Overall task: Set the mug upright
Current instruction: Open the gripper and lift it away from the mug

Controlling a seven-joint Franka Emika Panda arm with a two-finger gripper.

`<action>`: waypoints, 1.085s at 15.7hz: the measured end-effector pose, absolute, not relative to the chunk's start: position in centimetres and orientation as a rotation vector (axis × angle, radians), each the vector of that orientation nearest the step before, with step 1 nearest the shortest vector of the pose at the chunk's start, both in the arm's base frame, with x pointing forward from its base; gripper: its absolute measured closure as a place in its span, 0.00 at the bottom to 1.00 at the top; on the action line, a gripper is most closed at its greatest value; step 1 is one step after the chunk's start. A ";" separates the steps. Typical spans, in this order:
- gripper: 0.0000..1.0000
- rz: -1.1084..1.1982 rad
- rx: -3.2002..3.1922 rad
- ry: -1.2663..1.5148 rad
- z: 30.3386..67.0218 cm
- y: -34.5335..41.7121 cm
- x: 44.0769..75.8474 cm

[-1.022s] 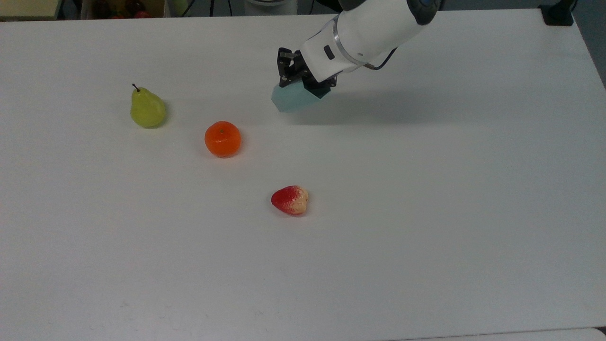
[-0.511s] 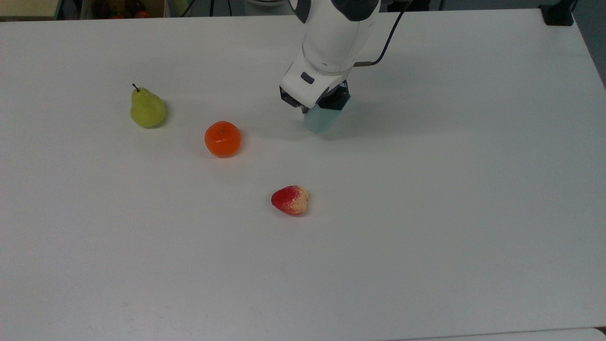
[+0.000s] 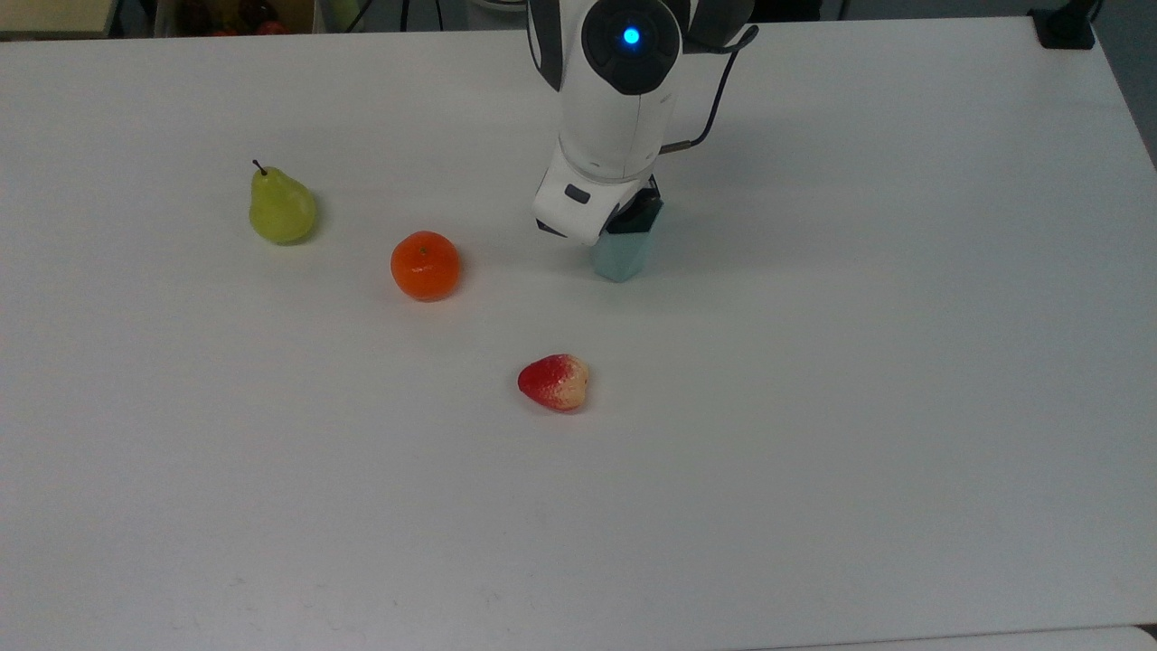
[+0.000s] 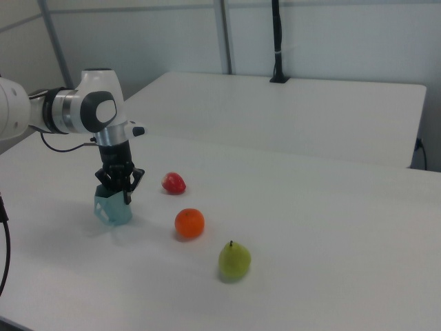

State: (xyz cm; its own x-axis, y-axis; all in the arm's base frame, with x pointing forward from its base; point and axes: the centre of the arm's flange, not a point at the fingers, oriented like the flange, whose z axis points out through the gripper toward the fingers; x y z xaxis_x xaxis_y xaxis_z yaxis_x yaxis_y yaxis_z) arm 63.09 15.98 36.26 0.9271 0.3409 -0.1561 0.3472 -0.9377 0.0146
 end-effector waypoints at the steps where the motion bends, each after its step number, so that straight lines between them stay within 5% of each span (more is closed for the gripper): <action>1: 0.81 -0.237 3.042 0.545 36.2 16.0 63.1; 9: 0.04 -0.144 3.052 0.517 40.9 14.8 63.1; 17: 0.00 0.037 3.085 0.273 56.3 4.7 59.1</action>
